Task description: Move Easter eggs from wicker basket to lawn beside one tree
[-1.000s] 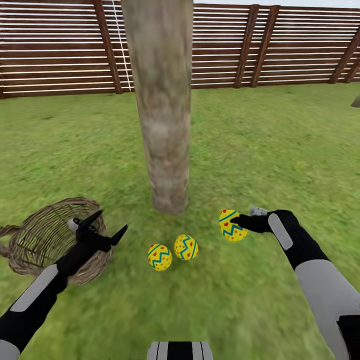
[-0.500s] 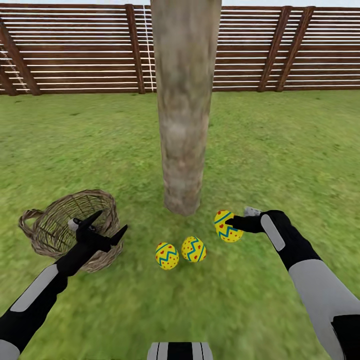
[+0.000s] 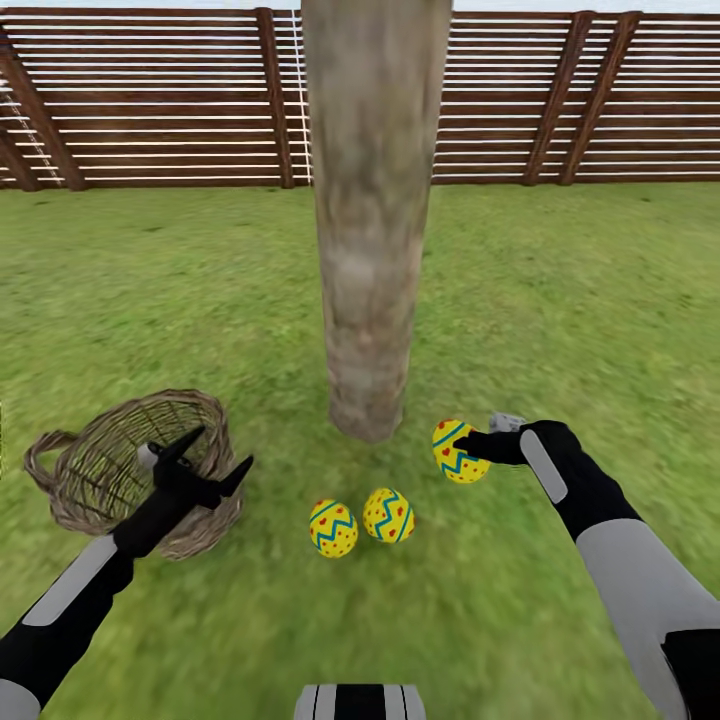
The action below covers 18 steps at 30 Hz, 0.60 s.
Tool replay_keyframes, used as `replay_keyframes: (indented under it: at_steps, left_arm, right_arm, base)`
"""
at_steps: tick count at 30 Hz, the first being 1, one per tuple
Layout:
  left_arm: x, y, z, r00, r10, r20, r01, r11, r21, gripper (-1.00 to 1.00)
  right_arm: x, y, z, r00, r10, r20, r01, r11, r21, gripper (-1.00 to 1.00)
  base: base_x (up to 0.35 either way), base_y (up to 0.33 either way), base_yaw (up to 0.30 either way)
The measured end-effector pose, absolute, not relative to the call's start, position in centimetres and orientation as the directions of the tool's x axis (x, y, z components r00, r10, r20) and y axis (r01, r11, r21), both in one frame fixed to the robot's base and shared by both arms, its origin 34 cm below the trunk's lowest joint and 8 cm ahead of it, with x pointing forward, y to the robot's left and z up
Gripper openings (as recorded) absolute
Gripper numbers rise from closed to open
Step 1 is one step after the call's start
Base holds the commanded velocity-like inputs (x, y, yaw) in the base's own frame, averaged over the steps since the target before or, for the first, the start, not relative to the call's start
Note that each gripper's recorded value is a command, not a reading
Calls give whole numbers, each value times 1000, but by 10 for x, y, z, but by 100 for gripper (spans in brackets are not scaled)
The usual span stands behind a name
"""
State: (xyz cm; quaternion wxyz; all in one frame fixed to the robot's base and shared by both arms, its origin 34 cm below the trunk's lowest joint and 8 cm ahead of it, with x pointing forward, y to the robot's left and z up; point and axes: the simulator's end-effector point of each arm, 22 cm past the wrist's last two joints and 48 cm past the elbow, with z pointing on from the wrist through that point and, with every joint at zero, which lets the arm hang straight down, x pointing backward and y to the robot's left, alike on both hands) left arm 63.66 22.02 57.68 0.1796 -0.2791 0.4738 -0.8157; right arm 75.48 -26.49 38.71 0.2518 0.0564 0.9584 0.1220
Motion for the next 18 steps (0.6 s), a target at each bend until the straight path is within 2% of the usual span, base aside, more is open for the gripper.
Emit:
replay_keyframes:
  at_steps: [6, 15, 18]
  left_arm:
    - [637, 217, 577, -780, -553, 292, 27, -497, -868, 100]
    - [638, 213, 567, -779, -546, 307, 12, -503, -864, 100]
    - [638, 213, 560, -776, -546, 316, 2, -503, -864, 100]
  right_arm:
    - [755, -265, 386, -868, 168, -468, 47, 965, 260, -100]
    - [752, -266, 369, -877, 171, -450, 55, 964, 259, -100]
    - [759, -267, 365, -861, 178, -477, 56, 964, 259, -100]
  base:
    - [57, -31, 232]
    - [0, 0, 9]
    - [0, 0, 0]
